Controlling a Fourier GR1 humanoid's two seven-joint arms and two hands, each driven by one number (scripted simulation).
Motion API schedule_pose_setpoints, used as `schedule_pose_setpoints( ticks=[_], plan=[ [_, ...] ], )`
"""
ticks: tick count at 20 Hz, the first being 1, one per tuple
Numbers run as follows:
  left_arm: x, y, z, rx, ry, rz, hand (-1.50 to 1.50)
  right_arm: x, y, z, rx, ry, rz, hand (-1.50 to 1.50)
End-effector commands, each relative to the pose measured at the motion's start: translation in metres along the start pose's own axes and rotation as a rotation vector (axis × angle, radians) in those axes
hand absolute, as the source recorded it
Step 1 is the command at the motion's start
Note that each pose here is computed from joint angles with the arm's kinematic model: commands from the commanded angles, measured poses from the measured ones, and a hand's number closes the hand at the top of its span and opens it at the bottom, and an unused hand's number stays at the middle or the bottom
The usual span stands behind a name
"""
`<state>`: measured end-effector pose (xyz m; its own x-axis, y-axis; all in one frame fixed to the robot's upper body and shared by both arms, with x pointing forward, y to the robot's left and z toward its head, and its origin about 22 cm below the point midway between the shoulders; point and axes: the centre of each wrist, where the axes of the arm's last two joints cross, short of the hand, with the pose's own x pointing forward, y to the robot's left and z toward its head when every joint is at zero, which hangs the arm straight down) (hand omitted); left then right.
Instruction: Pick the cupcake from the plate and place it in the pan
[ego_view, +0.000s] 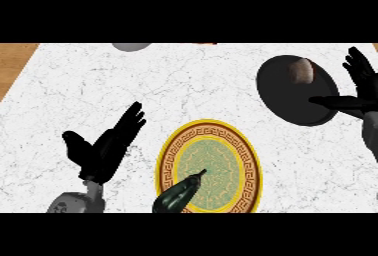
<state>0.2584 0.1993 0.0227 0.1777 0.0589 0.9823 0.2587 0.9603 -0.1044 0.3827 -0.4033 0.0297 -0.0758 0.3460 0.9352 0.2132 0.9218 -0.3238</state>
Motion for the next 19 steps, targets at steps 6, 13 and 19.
schedule_pose_setpoints(
  ticks=[6, 13, 19],
  plan=[
    [0.006, 0.014, 0.001, 0.030, 0.010, -0.005, 0.00, -0.018, -0.075, 0.033, 0.160, -0.026, -0.107, -1.50],
    [-0.013, 0.012, 0.003, 0.023, 0.000, 0.010, 0.00, -0.033, -0.098, 0.058, 0.224, -0.045, -0.102, -1.50],
    [-0.002, 0.018, 0.004, 0.021, 0.010, 0.019, 0.00, -0.029, -0.112, 0.059, 0.238, -0.049, -0.088, -1.50]
  ],
)
